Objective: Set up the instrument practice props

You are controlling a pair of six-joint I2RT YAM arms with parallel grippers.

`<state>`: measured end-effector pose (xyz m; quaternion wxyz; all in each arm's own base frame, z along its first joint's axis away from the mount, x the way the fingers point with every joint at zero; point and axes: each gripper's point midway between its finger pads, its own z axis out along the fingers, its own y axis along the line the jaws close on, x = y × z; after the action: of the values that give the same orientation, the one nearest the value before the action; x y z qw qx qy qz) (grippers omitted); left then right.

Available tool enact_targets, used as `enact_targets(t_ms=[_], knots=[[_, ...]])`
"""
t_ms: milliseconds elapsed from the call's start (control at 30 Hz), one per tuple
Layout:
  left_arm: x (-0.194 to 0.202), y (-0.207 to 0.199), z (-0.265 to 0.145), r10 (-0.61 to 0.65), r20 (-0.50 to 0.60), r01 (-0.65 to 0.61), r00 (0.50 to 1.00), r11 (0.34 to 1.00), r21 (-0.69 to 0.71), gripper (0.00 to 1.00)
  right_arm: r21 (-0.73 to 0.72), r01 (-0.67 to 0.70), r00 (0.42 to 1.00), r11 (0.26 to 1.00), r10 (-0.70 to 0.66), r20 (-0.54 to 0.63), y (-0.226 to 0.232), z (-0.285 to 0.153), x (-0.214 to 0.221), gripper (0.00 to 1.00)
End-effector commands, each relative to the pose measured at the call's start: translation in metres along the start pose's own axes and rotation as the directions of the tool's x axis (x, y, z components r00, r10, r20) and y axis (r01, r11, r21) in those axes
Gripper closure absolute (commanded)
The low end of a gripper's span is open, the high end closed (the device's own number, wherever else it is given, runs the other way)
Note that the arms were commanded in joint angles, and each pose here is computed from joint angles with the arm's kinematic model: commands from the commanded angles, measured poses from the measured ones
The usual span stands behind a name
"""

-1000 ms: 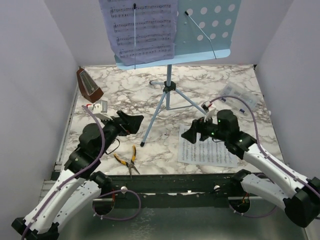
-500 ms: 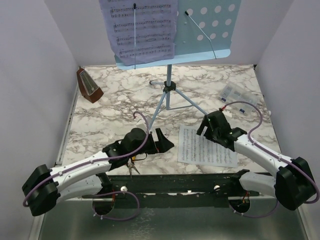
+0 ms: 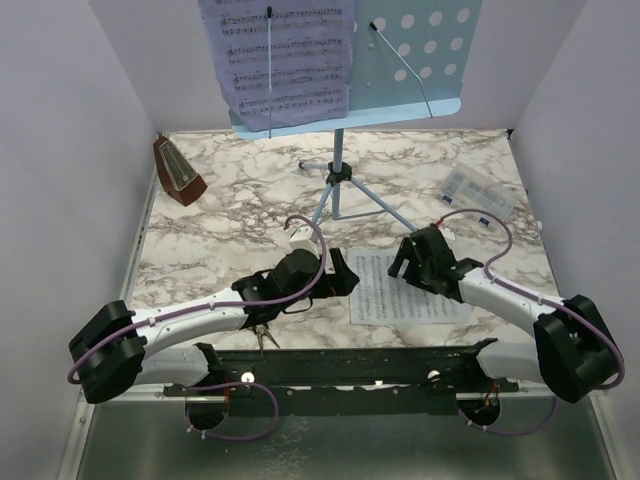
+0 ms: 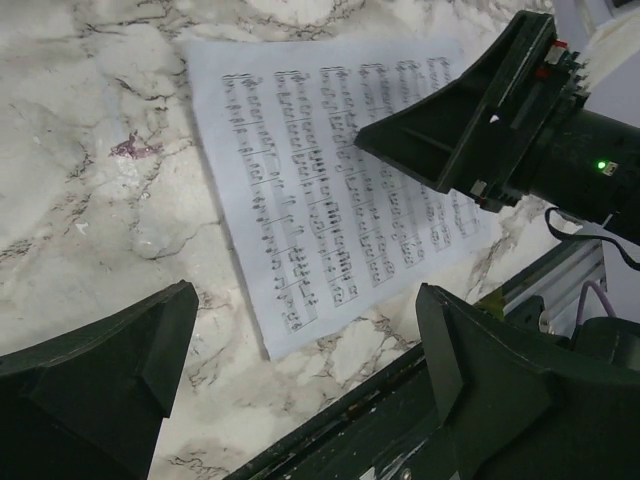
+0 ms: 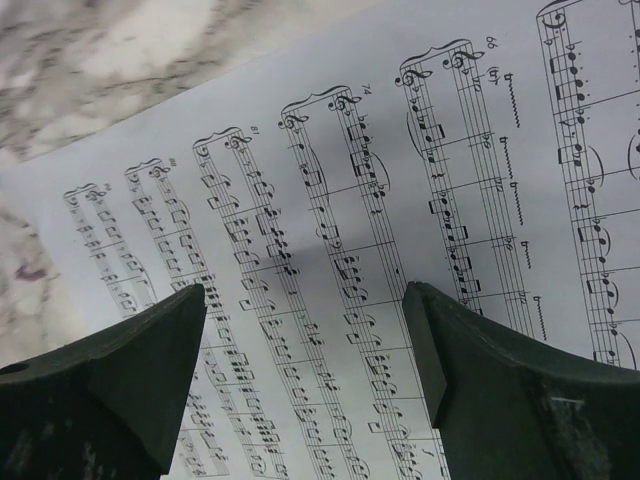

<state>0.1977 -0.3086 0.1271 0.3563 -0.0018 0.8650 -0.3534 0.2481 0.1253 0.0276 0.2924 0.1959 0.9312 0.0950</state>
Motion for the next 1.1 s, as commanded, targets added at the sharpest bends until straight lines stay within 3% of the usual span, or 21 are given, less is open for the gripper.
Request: enact_targets(t_ms=[0, 167, 300, 467, 633, 767, 1067], knots=[[-0.015, 0.007, -0.013, 0.006, 0.073, -0.004, 0.997, 1.0, -0.026, 0.01, -0.307, 0.136, 0.972, 0.942, -0.186, -0.142, 0.044, 0.007, 0.037, 0.12], [-0.019, 0.016, -0.026, -0.058, 0.097, 0.06, 0.994, 0.998, -0.024, 0.01, -0.679, 0.197, 0.922, 0.707, -0.369, -0.117, 0.103, -0.027, 0.059, 0.17], [-0.027, 0.013, -0.032, -0.054, 0.121, 0.056, 0.991, 0.998, -0.009, 0.01, -0.732, 0.219, 0.923, 0.645, -0.381, -0.059, 0.122, -0.046, 0.044, 0.16], [-0.026, 0.017, -0.027, -0.074, 0.093, 0.078, 0.993, 0.996, -0.039, 0.01, -0.471, 0.22, 0.961, 0.854, -0.273, -0.046, 0.091, -0.03, 0.01, 0.15], [-0.008, 0.041, -0.01, -0.087, 0.059, 0.094, 0.994, 0.986, -0.138, 0.01, -0.139, 0.157, 0.987, 0.978, -0.16, -0.011, 0.033, -0.015, -0.008, 0.13], [0.005, 0.057, 0.005, -0.078, 0.028, 0.082, 0.997, 0.973, -0.214, 0.01, -0.028, 0.117, 0.993, 0.993, -0.118, -0.028, 0.007, -0.009, 0.0, 0.12], [0.025, 0.088, 0.024, -0.171, 0.048, 0.177, 0.984, 0.926, -0.334, 0.01, -0.099, 0.11, 0.988, 0.989, -0.12, -0.101, 0.014, 0.004, 0.022, 0.12]])
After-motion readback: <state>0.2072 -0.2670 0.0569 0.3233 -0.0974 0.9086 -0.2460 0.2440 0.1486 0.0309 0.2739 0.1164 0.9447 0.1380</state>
